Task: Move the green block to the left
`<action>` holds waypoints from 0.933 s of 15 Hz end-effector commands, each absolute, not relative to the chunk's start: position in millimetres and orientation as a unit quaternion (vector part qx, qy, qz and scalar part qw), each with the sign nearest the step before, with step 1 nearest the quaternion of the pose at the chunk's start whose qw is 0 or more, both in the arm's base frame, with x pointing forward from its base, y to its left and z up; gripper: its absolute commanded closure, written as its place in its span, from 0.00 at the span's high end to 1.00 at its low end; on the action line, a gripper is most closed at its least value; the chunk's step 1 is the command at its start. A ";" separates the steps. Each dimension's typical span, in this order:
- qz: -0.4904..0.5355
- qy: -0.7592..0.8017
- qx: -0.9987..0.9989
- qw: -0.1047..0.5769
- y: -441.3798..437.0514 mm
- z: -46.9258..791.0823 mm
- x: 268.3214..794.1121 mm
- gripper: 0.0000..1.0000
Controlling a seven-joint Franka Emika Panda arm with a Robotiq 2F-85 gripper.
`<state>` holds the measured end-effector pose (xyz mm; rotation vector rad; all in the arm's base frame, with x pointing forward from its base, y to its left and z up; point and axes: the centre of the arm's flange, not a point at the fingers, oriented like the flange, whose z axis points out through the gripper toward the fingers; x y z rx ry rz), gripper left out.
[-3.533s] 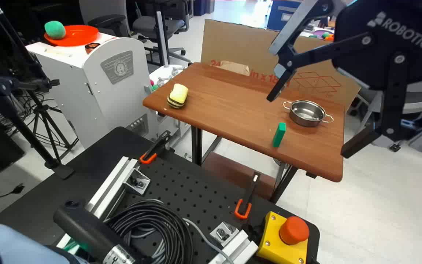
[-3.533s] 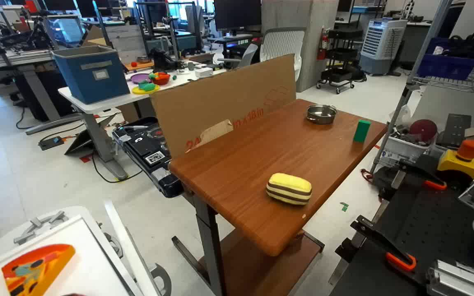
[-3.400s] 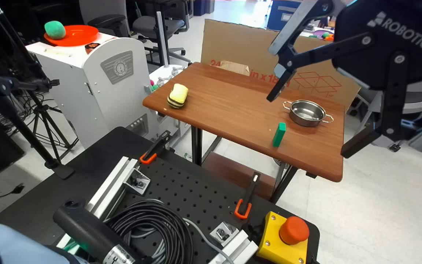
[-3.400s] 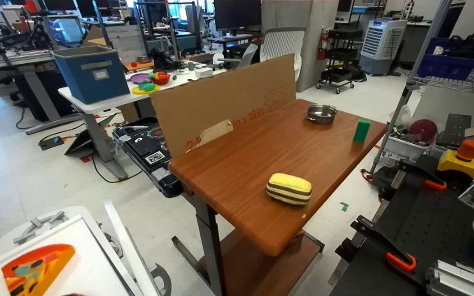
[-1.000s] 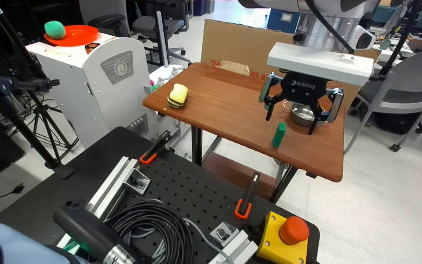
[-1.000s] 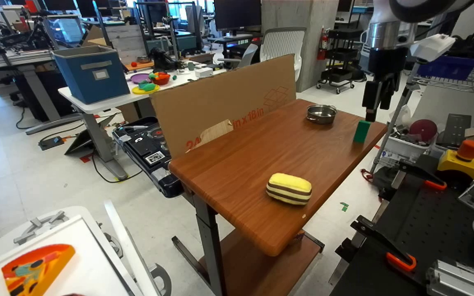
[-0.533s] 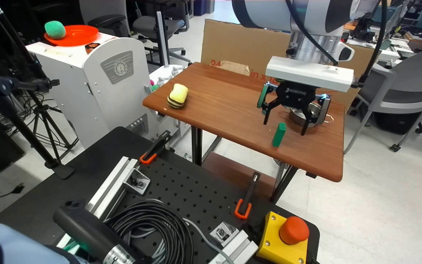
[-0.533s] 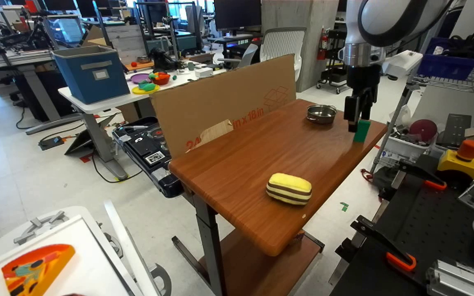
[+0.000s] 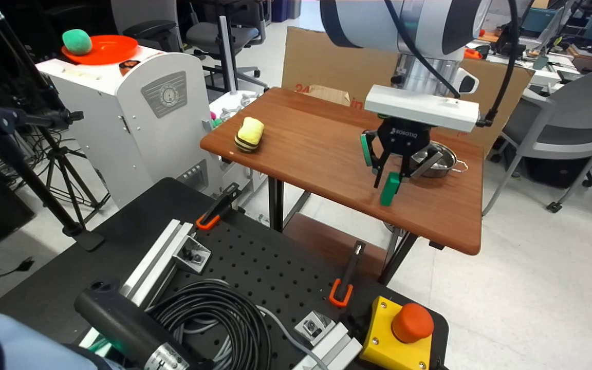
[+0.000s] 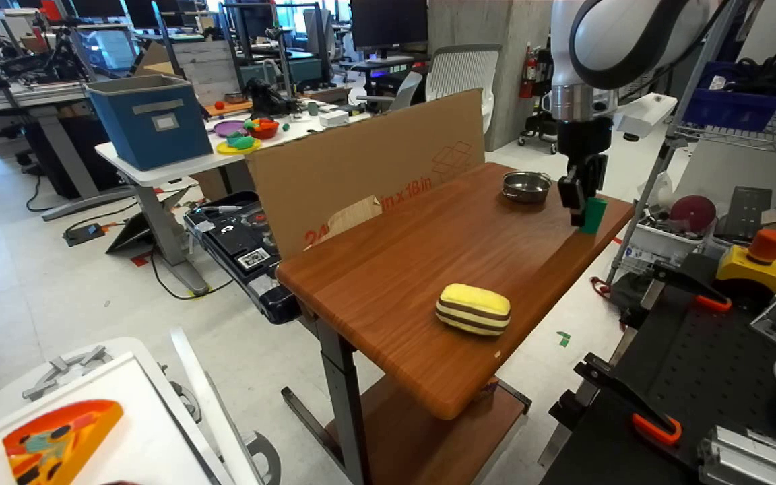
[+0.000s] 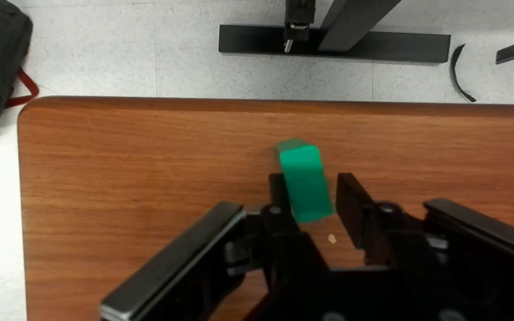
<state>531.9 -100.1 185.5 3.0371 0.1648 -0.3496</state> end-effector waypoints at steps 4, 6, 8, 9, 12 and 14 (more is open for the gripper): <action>-0.141 0.037 0.989 0.023 -104.9 220.8 523.1 0.05; -0.138 0.042 0.989 0.018 -91.5 230.5 525.7 0.05; -0.119 0.054 0.991 0.006 -61.3 235.4 534.1 0.05; -0.112 0.060 0.992 -0.001 -45.3 237.1 536.7 0.05; -0.098 0.085 0.991 -0.017 15.0 229.5 539.3 0.05; -0.106 0.097 0.989 -0.024 45.6 217.9 538.9 0.05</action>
